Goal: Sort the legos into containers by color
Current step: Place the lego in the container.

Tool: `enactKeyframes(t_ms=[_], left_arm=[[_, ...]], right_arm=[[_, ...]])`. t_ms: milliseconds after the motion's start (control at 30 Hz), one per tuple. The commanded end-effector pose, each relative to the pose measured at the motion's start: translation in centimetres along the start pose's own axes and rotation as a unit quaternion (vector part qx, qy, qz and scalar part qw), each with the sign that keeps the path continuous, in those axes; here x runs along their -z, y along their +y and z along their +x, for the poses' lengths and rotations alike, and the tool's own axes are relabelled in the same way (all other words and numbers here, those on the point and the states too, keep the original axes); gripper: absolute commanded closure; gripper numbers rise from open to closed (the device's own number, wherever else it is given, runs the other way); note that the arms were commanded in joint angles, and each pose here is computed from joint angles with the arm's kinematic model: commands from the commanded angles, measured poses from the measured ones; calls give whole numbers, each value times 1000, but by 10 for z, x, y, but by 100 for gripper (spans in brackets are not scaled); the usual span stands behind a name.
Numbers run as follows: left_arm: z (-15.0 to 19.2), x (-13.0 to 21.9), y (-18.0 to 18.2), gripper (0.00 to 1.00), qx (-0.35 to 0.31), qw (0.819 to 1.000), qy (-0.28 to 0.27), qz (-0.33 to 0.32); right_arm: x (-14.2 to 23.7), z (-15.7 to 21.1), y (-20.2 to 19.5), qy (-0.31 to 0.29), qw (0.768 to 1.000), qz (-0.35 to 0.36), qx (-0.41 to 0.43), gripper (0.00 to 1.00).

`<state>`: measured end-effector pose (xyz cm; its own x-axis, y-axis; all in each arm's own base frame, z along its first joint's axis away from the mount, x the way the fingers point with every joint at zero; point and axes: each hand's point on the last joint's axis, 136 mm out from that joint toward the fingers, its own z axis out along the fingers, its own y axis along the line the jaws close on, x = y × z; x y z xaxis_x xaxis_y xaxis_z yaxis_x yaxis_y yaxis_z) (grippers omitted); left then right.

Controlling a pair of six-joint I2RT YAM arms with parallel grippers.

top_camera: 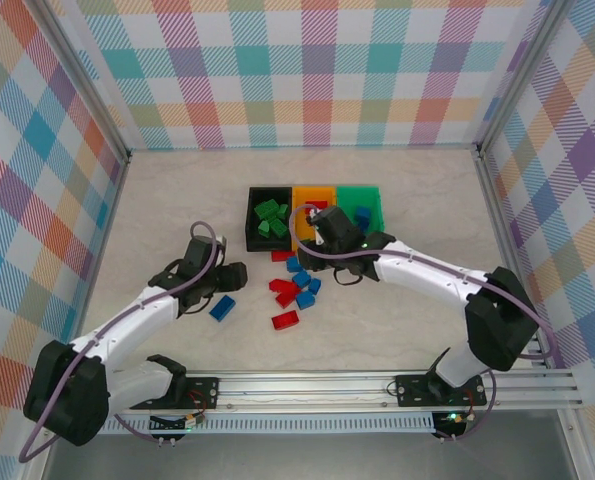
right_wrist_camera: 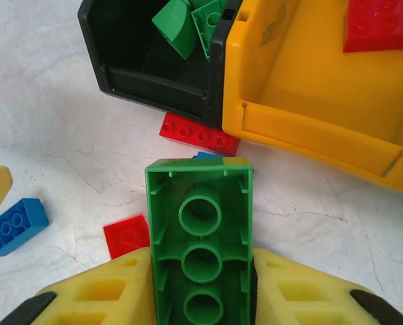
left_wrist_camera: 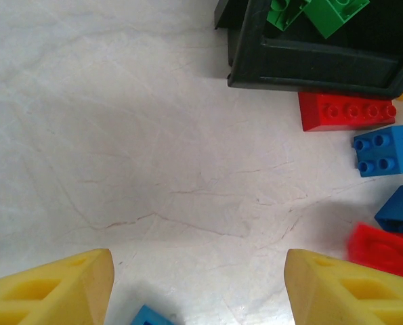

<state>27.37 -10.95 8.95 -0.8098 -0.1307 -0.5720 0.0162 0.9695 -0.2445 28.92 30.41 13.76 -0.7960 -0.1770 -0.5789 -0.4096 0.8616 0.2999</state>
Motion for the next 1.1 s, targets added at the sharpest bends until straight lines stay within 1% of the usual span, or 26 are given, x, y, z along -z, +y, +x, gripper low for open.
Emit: enactKeyframes(t_ms=[0,167,333,433,500,600,667,700,733,800,967,1067], left_arm=[[11,7,10,33,14,1000,5,-15],[16,8,14,33,26,999,15,-23],[23,3,18,33,34,997,50,-44],[28,4,15,33,47,997,58,-33],[33,4,14,32,54,995,72,-32],[43,3,12,32,61,993,94,-26],[47,3,11,30,65,992,105,-24],[49,4,12,26,68,991,111,-27],[50,5,12,26,70,990,116,-28],[52,8,15,19,75,989,121,-37],[54,16,20,17,82,985,139,-62],[58,16,22,17,84,980,165,-79]], right_arm=[[-9,-2,3,8,1000,-6,13,64],[-21,-28,23,-2,999,-32,24,63],[-52,-62,42,-4,998,-45,34,62],[-70,-85,43,-4,999,-40,33,60],[-81,-101,39,-5,999,-36,26,56],[-88,-117,31,-3,999,-31,18,42],[-87,-119,32,-2,999,-39,19,37],[-85,-118,34,-3,999,-44,22,36],[-82,-116,36,-2,999,-50,22,36],[-76,-109,37,-1,998,-61,24,36],[-55,-86,28,0,998,-58,31,34],[-38,-72,19,-6,998,-49,35,34]])
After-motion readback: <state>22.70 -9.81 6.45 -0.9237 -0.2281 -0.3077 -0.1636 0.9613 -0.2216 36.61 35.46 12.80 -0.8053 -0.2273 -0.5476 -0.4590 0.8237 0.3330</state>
